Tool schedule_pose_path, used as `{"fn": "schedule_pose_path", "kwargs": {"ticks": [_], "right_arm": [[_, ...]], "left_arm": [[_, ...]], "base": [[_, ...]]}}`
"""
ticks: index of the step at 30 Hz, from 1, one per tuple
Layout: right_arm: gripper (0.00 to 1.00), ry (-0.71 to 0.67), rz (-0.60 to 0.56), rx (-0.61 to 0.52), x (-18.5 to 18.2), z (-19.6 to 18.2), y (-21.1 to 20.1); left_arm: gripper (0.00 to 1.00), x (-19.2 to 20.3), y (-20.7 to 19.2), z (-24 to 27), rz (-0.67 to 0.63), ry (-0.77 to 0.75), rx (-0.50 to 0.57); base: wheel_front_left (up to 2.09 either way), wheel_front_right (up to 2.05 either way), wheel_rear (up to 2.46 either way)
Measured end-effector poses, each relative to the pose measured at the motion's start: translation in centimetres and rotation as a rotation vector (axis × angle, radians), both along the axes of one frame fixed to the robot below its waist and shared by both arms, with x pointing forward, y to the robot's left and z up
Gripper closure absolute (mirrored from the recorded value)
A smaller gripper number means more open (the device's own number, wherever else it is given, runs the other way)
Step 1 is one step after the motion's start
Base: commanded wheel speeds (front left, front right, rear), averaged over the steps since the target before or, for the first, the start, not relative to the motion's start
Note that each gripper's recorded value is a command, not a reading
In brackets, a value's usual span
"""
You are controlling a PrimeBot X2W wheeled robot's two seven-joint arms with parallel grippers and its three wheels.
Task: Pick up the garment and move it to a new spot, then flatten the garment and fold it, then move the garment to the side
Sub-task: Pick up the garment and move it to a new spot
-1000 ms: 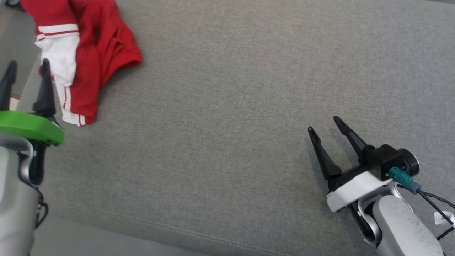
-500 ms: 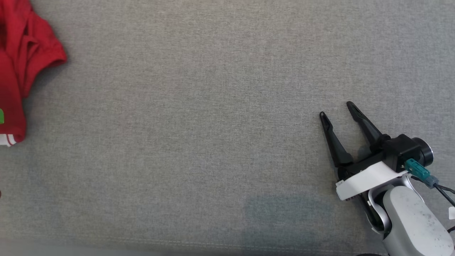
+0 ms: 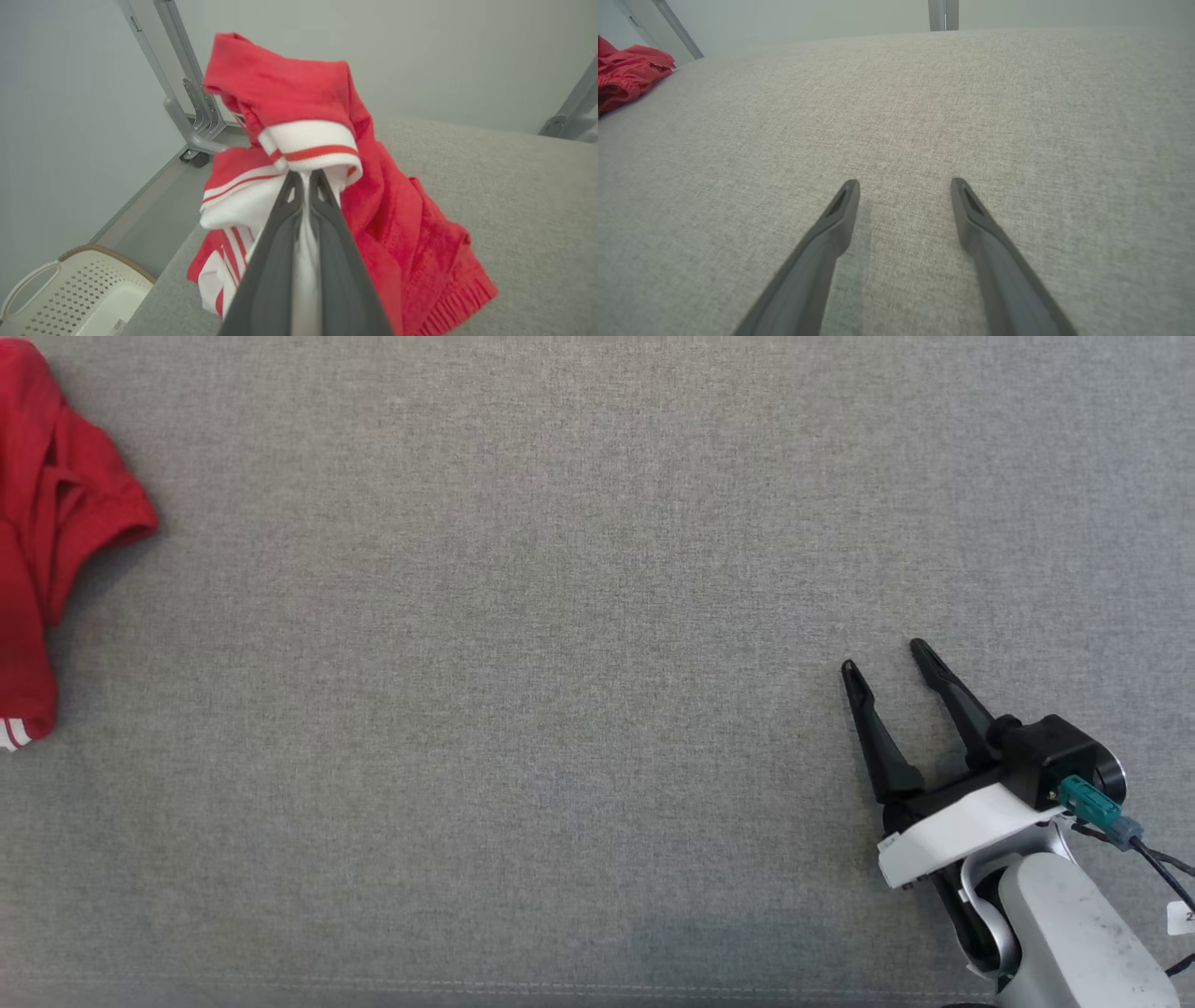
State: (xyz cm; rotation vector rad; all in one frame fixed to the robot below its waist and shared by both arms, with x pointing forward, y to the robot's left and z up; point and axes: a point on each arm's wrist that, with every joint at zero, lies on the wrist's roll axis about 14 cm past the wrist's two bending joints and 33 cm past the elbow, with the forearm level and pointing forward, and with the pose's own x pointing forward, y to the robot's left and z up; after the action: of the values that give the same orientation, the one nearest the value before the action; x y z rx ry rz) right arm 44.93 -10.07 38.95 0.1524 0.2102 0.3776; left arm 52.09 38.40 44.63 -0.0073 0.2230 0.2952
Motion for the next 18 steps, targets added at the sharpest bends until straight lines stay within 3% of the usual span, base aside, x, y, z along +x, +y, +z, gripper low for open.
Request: {"fn": "schedule_pose_path", "kwargs": {"ticks": [8,12,18], "right_arm": [[0.00,-0.014,-0.022,0.067,-1.6,2.2,1.1],[0.00,-0.048,-0.029,0.103,-2.3,4.2,1.8],[0.00,-0.087,-0.073,0.149,-3.4,6.5,1.2]], "left_arm": [[1.00,2.6,-5.4,10.8,-0.220,-0.270,0.123],[1.00,2.3,-13.6,13.0,-0.423,-0.353,0.099],[1.00,-1.1,-27.2,12.7,-0.719,-0.394,-0.068]], "base": [[0.00,0.00,0.00],[0.00,0.00,0.00],[0.00,0.00,0.00]]}}
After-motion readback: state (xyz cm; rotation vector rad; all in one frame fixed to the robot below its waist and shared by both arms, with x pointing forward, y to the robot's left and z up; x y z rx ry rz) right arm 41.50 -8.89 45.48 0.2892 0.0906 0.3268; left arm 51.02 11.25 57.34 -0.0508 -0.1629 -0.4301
